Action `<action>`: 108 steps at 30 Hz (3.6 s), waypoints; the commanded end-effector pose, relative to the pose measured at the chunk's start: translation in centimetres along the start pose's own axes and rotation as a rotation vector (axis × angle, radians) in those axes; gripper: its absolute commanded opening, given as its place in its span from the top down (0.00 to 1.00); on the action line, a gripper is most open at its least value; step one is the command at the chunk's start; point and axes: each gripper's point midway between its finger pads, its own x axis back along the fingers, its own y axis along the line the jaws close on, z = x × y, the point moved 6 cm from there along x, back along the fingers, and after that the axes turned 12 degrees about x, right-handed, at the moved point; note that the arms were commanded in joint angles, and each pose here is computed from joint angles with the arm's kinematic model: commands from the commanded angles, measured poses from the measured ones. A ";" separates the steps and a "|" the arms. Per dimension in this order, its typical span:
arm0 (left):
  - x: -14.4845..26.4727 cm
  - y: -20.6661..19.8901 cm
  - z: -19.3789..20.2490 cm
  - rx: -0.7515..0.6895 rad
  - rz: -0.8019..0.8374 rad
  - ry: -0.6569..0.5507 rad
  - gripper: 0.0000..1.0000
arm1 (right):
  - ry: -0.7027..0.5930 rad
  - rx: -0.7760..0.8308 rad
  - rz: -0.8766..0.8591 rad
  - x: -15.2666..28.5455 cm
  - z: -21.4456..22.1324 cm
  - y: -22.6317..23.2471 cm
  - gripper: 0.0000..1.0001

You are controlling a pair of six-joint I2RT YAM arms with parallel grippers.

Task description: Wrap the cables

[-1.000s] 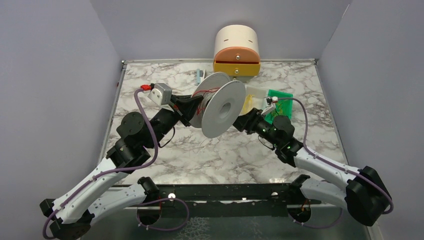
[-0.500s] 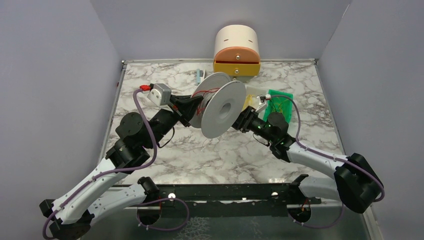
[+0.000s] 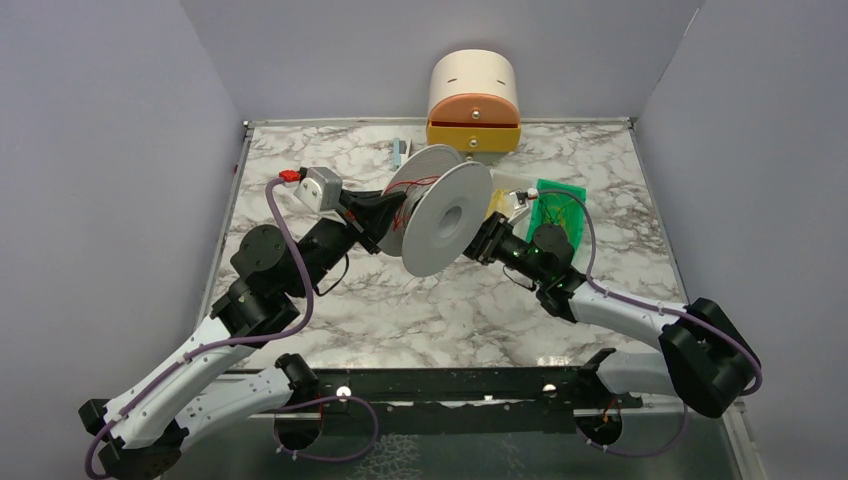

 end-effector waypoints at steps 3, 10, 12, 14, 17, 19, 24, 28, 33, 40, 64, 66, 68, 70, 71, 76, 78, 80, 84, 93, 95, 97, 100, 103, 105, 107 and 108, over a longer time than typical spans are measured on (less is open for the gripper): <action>0.4 -2.2 -3.7 0.031 0.094 -0.124 1.00 | -0.038 0.021 -0.062 -0.5 -1.1 1.3 0.61; 0.3 -2.3 -3.6 0.035 0.101 -0.120 1.00 | -0.037 0.018 -0.067 -0.7 -1.1 1.3 0.65; 0.4 -2.2 -3.6 0.035 0.100 -0.120 1.00 | -0.039 0.019 -0.069 -0.7 -1.1 1.3 0.68; 0.4 -2.3 -3.6 0.037 0.103 -0.119 1.00 | -0.042 0.022 -0.068 -0.7 -1.1 1.3 0.71; 0.4 -2.3 -3.6 0.036 0.102 -0.119 1.00 | -0.045 0.028 -0.067 -0.7 -1.1 1.2 0.77; 0.4 -2.3 -3.6 0.037 0.101 -0.120 1.00 | -0.046 0.031 -0.068 -0.6 -1.1 1.3 0.86; 0.6 -2.2 -3.8 0.035 0.095 -0.126 1.00 | -0.040 0.061 -0.064 -0.4 -1.0 1.1 0.99; 0.6 -2.0 -3.9 0.043 0.080 -0.134 1.00 | -0.012 0.092 -0.079 0.1 -0.3 0.9 0.99; 0.3 -1.0 -4.0 0.072 -0.003 -0.168 1.00 | 0.032 0.114 -0.076 1.0 1.4 0.2 0.99; -1.0 1.2 -3.6 0.098 -0.190 -0.202 1.00 | 0.134 0.230 -0.028 2.0 4.7 -0.3 0.99; -6.7 8.6 3.3 -0.176 -0.657 -0.091 1.00 | 0.372 0.689 -0.106 5.7 10.8 12.0 0.99; -6.6 9.0 4.1 -0.199 -0.676 -0.070 1.00 | 0.358 0.728 -0.120 5.7 10.3 13.9 0.99; -6.4 9.4 4.9 -0.211 -0.686 -0.054 1.00 | 0.330 0.766 -0.136 5.7 9.5 16.1 0.99; -6.2 9.5 5.5 -0.219 -0.687 -0.044 1.00 | 0.306 0.804 -0.139 5.8 8.6 17.6 0.99; -6.1 9.6 5.7 -0.223 -0.688 -0.038 1.00 | 0.295 0.819 -0.138 5.8 8.1 18.2 0.99; -5.4 9.7 7.0 -0.249 -0.686 0.000 1.00 | 0.227 0.882 -0.108 6.0 4.7 20.0 0.99; -5.1 9.7 7.4 -0.254 -0.679 0.015 1.00 | 0.215 0.928 -0.078 6.0 3.4 20.4 0.99; -4.9 9.5 8.0 -0.256 -0.667 0.035 1.00 | 0.194 0.967 -0.041 6.0 2.1 20.8 0.99; -4.2 9.0 9.1 -0.269 -0.637 0.078 1.00 | 0.119 1.049 0.040 6.2 -1.0 21.2 0.99; -2.1 7.7 11.9 -0.277 -0.556 0.169 1.00 | 0.004 1.206 0.213 6.4 -4.9 21.0 0.99; -1.7 7.4 12.7 -0.269 -0.517 0.192 1.00 | -0.016 1.234 0.248 6.6 -5.8 21.0 0.99; -1.1 7.2 13.3 -0.252 -0.487 0.206 1.00 | -0.034 1.270 0.276 6.7 -6.5 21.0 0.99; -0.3 6.9 14.2 -0.241 -0.447 0.229 1.00 | -0.051 1.297 0.306 6.4 -7.7 20.6 0.99; 0.3 6.3 14.6 -0.225 -0.383 0.254 1.00 | -0.019 1.284 0.334 5.1 -8.9 18.6 0.99; 0.7 5.8 14.6 -0.212 -0.338 0.262 1.00 | 0.017 1.272 0.347 4.3 -9.1 17.2 0.99; 1.2 5.4 14.6 -0.200 -0.292 0.274 1.00 | 0.033 1.253 0.360 3.5 -9.5 16.0 0.99; 1.4 5.2 14.8 -0.193 -0.262 0.288 1.00 | 0.043 1.240 0.368 3.2 -9.6 15.3 0.99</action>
